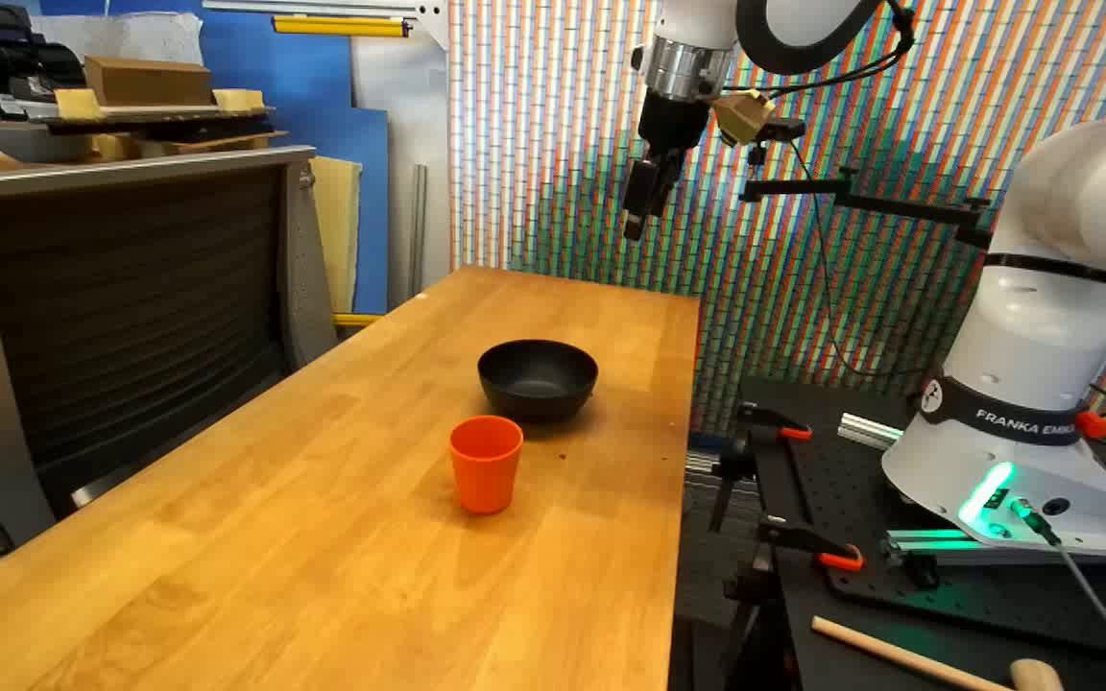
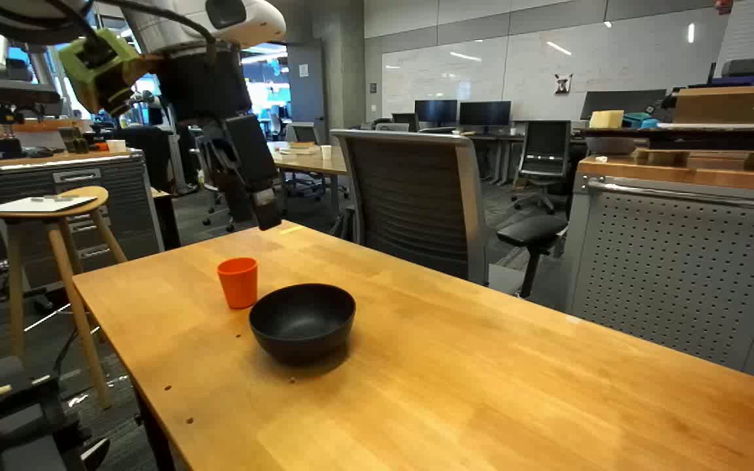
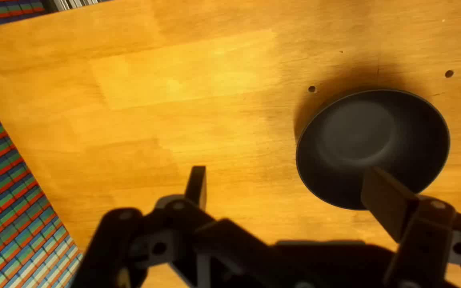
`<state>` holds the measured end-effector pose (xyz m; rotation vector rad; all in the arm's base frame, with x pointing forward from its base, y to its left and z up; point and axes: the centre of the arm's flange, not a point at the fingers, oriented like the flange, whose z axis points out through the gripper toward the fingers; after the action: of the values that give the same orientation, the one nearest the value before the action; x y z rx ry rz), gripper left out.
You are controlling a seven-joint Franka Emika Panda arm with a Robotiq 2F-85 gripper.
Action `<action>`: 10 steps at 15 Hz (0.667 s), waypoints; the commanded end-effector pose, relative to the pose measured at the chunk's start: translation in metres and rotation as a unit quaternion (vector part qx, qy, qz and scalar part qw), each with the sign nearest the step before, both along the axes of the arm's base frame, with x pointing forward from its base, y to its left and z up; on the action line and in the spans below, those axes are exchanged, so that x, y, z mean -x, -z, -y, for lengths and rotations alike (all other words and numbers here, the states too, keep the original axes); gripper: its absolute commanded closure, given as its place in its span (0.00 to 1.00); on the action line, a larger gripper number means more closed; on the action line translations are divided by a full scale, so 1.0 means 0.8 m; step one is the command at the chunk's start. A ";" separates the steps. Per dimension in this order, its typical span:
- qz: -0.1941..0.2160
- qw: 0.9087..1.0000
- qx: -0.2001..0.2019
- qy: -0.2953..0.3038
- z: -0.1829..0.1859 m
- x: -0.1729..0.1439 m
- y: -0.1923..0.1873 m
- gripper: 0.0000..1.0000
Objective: Put the orange cup in the black bowl
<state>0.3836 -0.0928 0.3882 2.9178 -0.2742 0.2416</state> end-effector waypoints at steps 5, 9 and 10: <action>0.002 1.000 0.000 0.000 0.000 -0.001 -0.002 0.00; 0.002 0.999 -0.048 -0.020 -0.075 -0.050 0.027 0.00; 0.000 0.997 -0.073 -0.031 -0.109 -0.065 0.036 0.00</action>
<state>0.3954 -0.0602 0.3760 2.9775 -0.2345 0.2306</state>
